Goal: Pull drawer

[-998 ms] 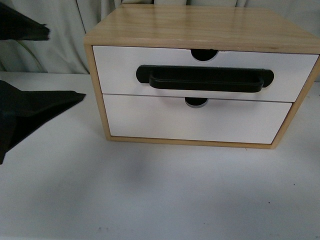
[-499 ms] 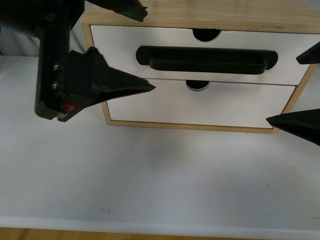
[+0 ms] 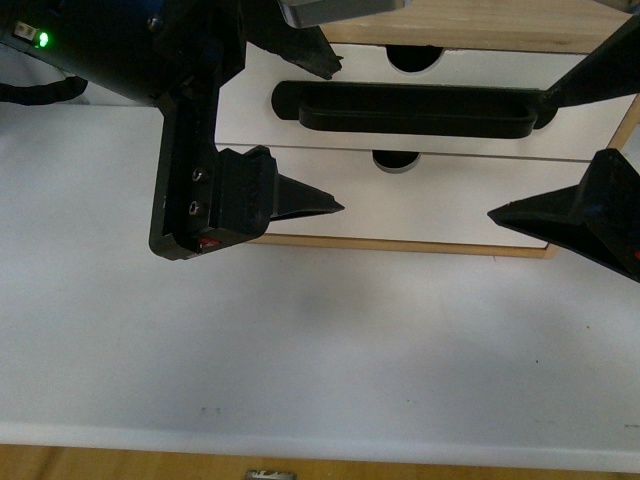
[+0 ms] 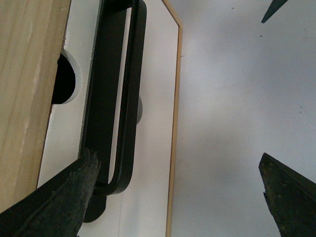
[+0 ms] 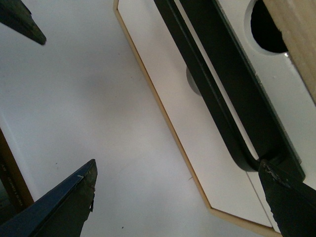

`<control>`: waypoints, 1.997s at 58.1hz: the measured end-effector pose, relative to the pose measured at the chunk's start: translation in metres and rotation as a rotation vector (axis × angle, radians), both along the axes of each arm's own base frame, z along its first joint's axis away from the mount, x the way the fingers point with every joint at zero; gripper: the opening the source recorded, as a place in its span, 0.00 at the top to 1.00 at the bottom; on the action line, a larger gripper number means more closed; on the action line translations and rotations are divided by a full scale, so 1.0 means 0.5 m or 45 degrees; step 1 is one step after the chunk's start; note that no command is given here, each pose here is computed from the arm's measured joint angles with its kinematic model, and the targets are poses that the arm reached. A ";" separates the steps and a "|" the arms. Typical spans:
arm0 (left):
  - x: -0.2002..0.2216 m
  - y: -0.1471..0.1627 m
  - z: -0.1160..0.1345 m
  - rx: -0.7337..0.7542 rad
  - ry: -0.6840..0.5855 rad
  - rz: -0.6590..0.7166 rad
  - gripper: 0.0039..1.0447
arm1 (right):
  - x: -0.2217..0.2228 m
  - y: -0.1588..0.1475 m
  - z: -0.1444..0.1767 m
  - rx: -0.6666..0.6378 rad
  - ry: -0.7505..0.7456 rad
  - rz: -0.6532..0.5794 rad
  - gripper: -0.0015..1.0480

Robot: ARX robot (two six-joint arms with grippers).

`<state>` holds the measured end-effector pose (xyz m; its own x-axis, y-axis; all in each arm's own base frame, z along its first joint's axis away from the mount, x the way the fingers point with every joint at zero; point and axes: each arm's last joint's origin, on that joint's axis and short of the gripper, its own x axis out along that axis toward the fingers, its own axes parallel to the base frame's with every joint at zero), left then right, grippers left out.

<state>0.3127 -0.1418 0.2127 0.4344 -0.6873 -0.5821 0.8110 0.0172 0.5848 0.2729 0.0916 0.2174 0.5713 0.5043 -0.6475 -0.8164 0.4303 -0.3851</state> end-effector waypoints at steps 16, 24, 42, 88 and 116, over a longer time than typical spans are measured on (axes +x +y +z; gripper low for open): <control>0.018 -0.016 -0.012 0.048 -0.002 -0.022 0.06 | 0.016 0.010 0.010 0.006 -0.009 0.031 0.09; 0.033 -0.021 -0.021 0.074 -0.009 -0.026 0.06 | 0.020 0.014 0.015 0.007 -0.010 0.044 0.09; 0.075 -0.016 -0.041 0.151 -0.027 -0.003 0.06 | 0.032 0.022 0.010 0.001 0.003 0.064 0.09; 0.086 -0.014 -0.048 0.260 -0.049 -0.040 0.06 | 0.108 0.042 -0.048 -0.031 0.060 0.055 0.09; 0.081 -0.019 -0.045 0.388 -0.031 -0.104 0.06 | 0.117 0.044 -0.063 -0.042 0.114 0.093 0.09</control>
